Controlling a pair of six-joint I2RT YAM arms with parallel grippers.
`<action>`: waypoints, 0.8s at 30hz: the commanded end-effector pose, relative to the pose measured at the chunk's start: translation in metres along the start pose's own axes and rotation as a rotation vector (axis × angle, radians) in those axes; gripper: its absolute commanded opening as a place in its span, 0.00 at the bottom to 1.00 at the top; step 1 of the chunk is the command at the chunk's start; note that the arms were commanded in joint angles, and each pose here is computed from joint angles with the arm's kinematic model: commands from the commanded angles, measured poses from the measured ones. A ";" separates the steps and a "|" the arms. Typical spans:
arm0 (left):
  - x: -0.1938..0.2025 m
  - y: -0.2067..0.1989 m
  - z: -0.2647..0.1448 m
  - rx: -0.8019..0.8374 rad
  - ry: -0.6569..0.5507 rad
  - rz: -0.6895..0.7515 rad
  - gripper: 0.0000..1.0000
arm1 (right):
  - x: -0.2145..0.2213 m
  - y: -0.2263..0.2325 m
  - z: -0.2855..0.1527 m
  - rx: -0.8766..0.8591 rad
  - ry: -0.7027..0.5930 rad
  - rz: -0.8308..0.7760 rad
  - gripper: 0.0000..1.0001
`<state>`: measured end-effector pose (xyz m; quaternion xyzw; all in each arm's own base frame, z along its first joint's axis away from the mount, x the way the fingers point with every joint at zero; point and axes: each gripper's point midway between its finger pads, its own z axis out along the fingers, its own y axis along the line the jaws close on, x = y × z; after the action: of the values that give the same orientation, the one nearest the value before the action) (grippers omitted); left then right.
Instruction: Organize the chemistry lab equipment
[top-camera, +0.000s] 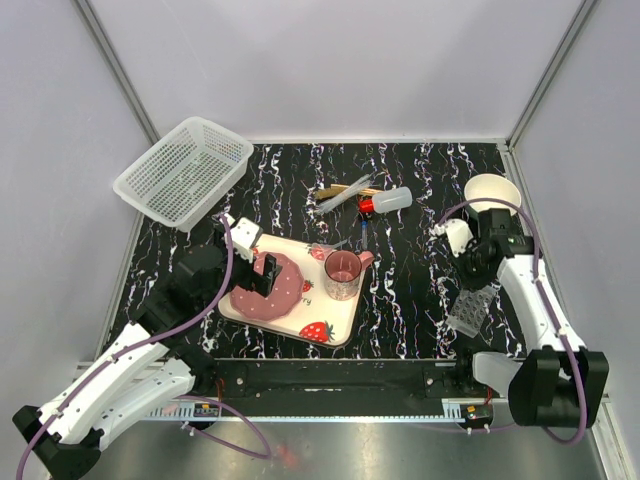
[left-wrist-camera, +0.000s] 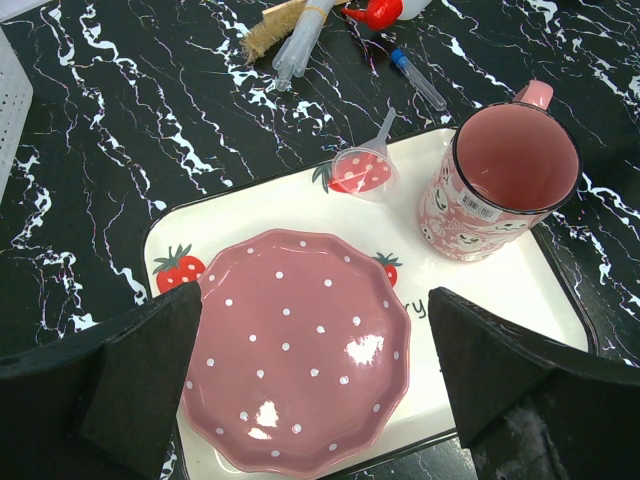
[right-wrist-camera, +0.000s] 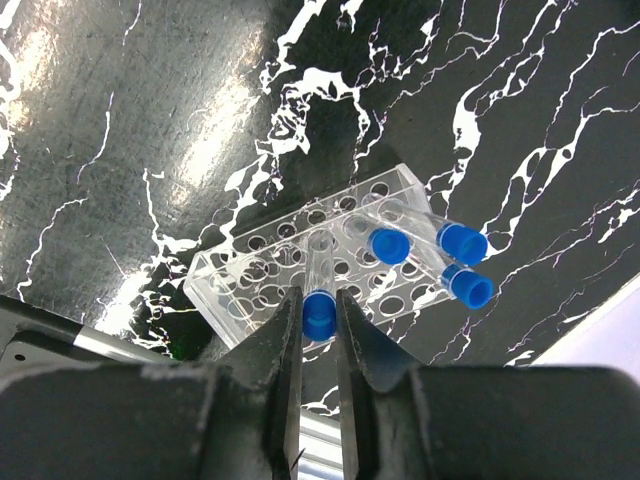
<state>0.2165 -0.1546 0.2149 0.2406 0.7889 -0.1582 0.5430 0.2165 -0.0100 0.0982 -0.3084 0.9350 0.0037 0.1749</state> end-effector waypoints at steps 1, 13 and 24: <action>-0.008 0.000 -0.003 0.005 -0.031 0.009 0.99 | -0.005 0.004 0.006 0.020 -0.084 -0.017 0.14; -0.008 0.000 -0.003 0.005 -0.032 0.009 0.99 | 0.003 0.013 0.013 0.008 -0.106 -0.022 0.22; -0.007 0.000 -0.002 0.007 -0.026 0.009 0.99 | 0.011 0.013 0.004 0.018 -0.101 -0.008 0.27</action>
<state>0.2165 -0.1546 0.2149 0.2406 0.7889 -0.1582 0.5430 0.2060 -0.0081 0.0857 -0.3078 0.9259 0.0019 0.2189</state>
